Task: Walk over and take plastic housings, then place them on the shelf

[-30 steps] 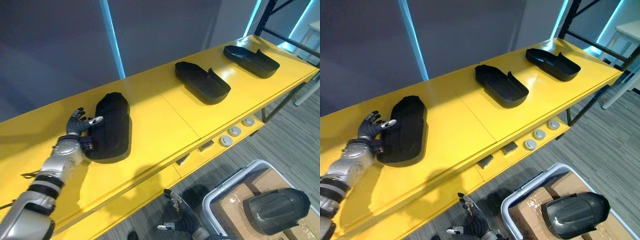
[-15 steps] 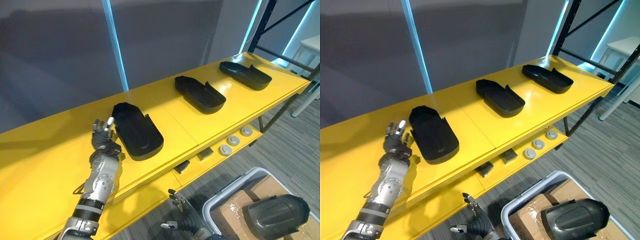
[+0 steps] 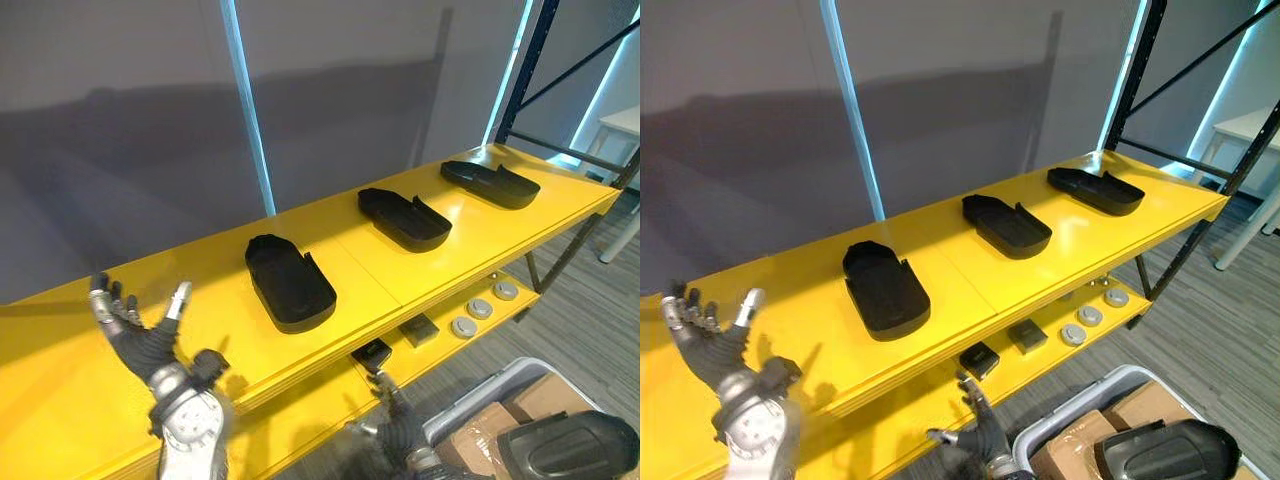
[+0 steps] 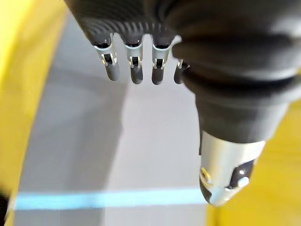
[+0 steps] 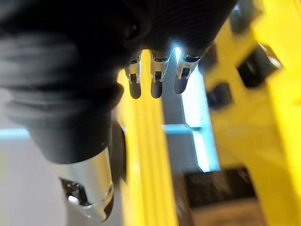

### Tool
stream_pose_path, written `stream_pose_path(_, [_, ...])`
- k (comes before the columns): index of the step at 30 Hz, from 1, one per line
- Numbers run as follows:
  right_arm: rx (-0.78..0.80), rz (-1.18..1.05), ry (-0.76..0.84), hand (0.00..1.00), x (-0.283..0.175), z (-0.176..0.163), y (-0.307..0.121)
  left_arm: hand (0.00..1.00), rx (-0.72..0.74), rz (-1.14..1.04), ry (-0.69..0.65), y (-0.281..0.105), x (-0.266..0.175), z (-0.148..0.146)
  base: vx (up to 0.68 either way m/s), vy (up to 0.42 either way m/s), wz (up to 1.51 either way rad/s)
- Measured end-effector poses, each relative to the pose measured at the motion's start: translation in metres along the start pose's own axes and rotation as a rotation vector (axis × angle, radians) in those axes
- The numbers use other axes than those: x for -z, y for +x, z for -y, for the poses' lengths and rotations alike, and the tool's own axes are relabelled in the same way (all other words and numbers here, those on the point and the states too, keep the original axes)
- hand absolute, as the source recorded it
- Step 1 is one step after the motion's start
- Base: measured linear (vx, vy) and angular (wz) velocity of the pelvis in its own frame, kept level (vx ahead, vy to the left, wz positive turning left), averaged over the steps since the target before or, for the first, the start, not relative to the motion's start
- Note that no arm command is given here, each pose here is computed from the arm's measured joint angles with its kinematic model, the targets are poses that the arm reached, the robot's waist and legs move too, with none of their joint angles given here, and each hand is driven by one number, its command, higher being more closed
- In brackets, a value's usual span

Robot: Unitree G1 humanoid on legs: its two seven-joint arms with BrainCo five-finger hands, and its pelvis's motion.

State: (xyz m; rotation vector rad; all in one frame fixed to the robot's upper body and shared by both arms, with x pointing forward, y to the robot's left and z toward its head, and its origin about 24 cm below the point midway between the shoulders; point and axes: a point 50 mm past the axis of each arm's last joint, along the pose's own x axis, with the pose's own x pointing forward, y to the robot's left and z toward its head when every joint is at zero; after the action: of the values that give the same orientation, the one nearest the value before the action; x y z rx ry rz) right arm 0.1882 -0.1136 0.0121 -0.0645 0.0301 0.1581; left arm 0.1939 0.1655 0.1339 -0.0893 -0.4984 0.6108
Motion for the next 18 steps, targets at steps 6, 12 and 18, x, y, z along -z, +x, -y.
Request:
stream_pose_path(6, [0.046, 0.013, -0.002, 0.00, -0.001, 0.008, 0.000, 1.00, 0.400, -0.245, -0.066, -0.048, 0.032, 0.024, -0.03, 0.001, -0.09])
stream_pose_path(12, [0.039, 0.021, 0.027, 0.00, -0.003, 0.001, 0.002, 1.00, 0.597, -0.445, -0.137, -0.069, 0.066, 0.043, 0.00, -0.004, -0.16])
stream_pose_path(18, [0.015, 0.040, 0.020, 0.00, -0.006, -0.002, 0.006, 1.00, 0.653, -0.389, -0.134, -0.043, 0.074, 0.069, 0.01, 0.007, -0.14])
